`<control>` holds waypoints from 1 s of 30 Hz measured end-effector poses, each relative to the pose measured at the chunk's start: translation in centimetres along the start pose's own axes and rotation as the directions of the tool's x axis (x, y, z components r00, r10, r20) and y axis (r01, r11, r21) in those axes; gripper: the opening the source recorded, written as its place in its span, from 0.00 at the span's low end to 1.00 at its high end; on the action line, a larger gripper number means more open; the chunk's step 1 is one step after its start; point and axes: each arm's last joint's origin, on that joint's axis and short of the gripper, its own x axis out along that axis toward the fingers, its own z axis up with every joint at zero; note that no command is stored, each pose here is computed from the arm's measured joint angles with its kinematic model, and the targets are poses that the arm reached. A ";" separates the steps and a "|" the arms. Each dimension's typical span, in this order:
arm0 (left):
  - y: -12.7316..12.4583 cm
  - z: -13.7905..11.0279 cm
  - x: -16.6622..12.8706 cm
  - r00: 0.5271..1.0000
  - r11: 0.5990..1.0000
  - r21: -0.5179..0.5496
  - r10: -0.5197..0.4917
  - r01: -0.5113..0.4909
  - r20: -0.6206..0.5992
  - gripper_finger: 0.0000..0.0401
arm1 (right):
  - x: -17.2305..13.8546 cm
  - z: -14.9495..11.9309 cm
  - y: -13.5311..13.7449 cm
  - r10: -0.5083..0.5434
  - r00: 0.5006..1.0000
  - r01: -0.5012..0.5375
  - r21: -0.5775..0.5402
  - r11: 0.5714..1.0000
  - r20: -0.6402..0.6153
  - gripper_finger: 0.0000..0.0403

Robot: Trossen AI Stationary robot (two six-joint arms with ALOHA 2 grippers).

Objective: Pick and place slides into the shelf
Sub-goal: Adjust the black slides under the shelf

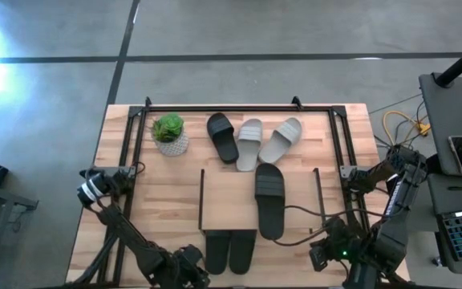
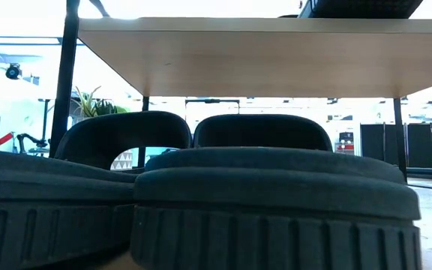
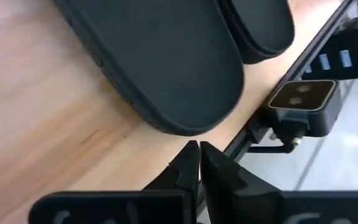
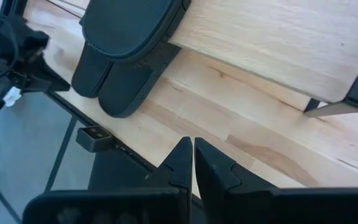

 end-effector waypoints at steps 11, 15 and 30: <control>-0.8 0.1 0.3 0.999 0.998 -0.046 -0.036 0.037 0.001 0.00 | -0.1 0.2 -0.4 -0.029 0.999 0.030 -0.025 0.999 0.020 0.03; -0.7 -0.2 1.1 1.000 0.998 -0.049 -0.027 0.027 0.004 0.00 | -0.3 0.0 -0.5 -0.026 1.000 0.026 -0.028 0.999 0.014 0.03; -0.6 0.1 3.9 0.990 0.994 -0.106 0.022 -0.007 0.141 0.00 | -0.7 0.1 -0.8 -0.023 1.000 0.024 -0.031 0.999 0.007 0.03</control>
